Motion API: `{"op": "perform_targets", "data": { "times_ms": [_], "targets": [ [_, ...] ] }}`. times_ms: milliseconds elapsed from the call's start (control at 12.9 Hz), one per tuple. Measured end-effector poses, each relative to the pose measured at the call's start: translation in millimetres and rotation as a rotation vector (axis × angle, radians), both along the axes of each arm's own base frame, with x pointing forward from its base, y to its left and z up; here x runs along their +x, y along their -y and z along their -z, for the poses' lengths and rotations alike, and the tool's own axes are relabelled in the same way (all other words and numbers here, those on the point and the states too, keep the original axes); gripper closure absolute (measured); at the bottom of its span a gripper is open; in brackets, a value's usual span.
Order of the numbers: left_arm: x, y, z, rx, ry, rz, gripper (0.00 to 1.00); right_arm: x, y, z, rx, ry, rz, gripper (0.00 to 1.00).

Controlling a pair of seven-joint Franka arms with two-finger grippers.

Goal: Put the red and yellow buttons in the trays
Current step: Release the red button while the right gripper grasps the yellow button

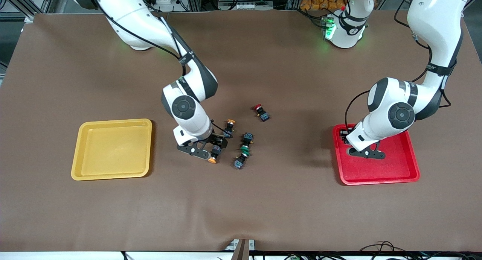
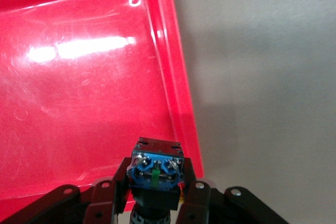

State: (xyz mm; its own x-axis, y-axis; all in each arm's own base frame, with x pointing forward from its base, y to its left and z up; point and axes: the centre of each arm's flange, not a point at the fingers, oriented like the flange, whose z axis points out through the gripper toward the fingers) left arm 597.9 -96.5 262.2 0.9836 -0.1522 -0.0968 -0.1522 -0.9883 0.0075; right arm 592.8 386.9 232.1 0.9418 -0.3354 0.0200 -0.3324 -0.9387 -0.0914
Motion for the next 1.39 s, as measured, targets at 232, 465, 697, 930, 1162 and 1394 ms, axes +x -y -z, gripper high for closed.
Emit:
{"op": "perform_targets", "data": {
  "times_ms": [232,465,697,930,1162,1394],
  "targets": [
    [3.0,-29.3,10.8,0.004,0.015,0.090,0.58,7.1,-2.1,21.5,-0.030,0.015,0.002,0.00],
    [7.4,-50.8,37.9,-0.030,0.033,0.144,0.58,12.6,-8.2,34.7,-0.043,0.024,0.017,0.00],
    [7.3,-43.3,57.4,-0.033,0.040,0.184,0.58,12.8,-12.3,41.6,-0.046,0.027,0.019,0.00],
    [8.2,-43.7,59.3,-0.016,0.047,0.210,0.58,11.5,-14.5,51.8,-0.043,0.037,0.015,0.34],
    [9.5,-43.7,58.0,-0.014,0.053,0.213,0.44,12.5,-16.3,49.5,-0.041,0.046,0.011,0.57],
    [15.3,-43.9,51.6,-0.014,0.070,0.214,0.10,21.7,-12.9,33.0,-0.040,0.063,-0.002,0.57]
  ]
}}
